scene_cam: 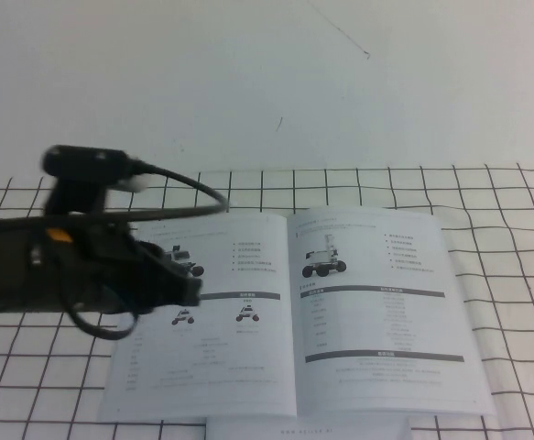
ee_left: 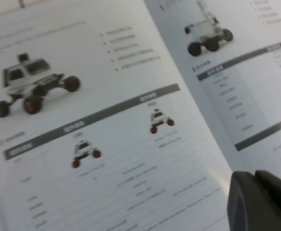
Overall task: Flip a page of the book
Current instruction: Open the closed book
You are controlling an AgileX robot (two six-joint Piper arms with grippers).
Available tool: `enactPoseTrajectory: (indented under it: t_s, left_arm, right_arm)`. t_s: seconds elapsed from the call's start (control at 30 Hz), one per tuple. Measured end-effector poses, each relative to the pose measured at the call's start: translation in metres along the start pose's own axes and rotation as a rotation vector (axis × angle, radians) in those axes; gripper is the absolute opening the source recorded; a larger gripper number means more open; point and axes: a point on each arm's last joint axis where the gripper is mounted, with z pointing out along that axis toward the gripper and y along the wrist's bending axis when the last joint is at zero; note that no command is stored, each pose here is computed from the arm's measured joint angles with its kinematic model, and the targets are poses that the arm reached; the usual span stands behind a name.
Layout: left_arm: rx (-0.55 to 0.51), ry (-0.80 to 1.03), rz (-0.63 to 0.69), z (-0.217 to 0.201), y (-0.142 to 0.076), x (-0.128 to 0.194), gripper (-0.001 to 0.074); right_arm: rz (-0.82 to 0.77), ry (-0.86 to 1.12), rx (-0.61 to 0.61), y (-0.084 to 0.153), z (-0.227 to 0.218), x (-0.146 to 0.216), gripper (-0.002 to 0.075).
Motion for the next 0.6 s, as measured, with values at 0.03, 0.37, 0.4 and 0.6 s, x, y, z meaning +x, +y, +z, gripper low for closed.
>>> enactPoseTrajectory:
  t_s: [0.03, 0.37, 0.4, 0.6]
  left_arm:
    - [0.013, 0.023, 0.015, 0.010, -0.005, -0.001, -0.0002]
    - [0.004, 0.156, 0.042, 0.099, -0.012, 0.003, -0.0003]
    - [-0.003, 0.158, 0.039, 0.105, -0.010, 0.002, -0.0003]
    - [-0.030, 0.208, 0.021, 0.145, -0.001, 0.010, -0.0003]
  right_arm:
    - [-0.005, 0.004, -0.007, -0.003, 0.006, -0.001, -0.0002]
    - [-0.035, 0.156, -0.081, -0.030, 0.062, -0.021, -0.0002]
    - [-0.039, 0.181, -0.089, -0.033, 0.068, -0.022, -0.0002]
    - [-0.033, 0.306, -0.103, -0.053, 0.101, -0.027, 0.0004]
